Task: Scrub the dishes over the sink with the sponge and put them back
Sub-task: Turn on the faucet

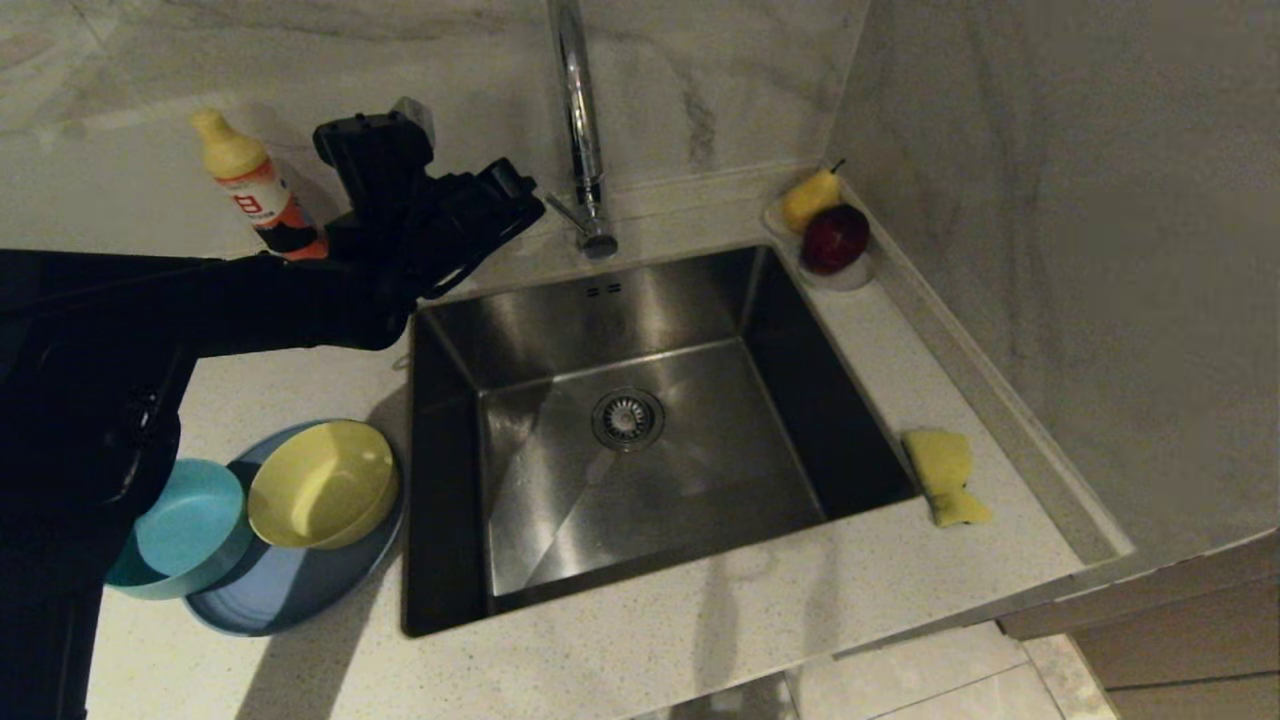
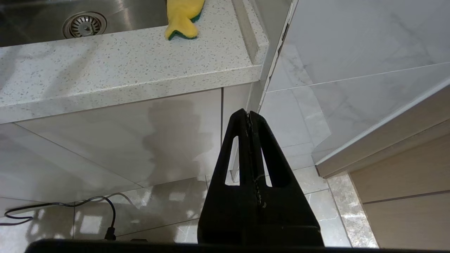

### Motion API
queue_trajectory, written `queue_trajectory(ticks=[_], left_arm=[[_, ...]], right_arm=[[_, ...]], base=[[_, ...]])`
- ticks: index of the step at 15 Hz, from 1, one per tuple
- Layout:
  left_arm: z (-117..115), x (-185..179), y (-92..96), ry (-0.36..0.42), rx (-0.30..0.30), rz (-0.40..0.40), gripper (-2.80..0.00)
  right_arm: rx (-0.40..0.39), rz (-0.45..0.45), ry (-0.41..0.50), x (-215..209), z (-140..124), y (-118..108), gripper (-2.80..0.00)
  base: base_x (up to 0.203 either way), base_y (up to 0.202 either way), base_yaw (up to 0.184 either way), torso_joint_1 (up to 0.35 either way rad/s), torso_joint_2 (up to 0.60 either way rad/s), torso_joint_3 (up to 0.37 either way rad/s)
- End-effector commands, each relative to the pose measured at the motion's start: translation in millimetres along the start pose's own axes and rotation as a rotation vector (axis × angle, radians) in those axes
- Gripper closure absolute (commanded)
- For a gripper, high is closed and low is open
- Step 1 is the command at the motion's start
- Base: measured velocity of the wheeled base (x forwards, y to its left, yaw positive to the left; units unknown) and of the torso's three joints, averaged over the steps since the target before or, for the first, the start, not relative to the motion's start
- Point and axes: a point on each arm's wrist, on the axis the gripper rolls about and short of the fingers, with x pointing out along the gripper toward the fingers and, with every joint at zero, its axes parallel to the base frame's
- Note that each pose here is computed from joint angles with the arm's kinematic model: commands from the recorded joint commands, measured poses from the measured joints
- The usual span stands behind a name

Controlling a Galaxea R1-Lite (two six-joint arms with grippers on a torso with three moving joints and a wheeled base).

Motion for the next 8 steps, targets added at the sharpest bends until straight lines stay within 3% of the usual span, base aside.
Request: queue_trajectory(ticks=[1, 8], left_arm=[[-6, 2, -3.8, 0.008, -0.006, -0.008, 0.00], [-18, 6, -2.6, 0.024, -0.004, 0.000, 0.00]], right_arm=[[0.000, 0.000, -0.001, 0, 0, 0, 0.00], [0.000, 0.000, -0.001, 0, 0, 0, 0.00]], base=[[0.000, 0.000, 0.000, 0.000, 0.00, 0.000], [0.000, 0.000, 0.000, 0.000, 0.00, 0.000]])
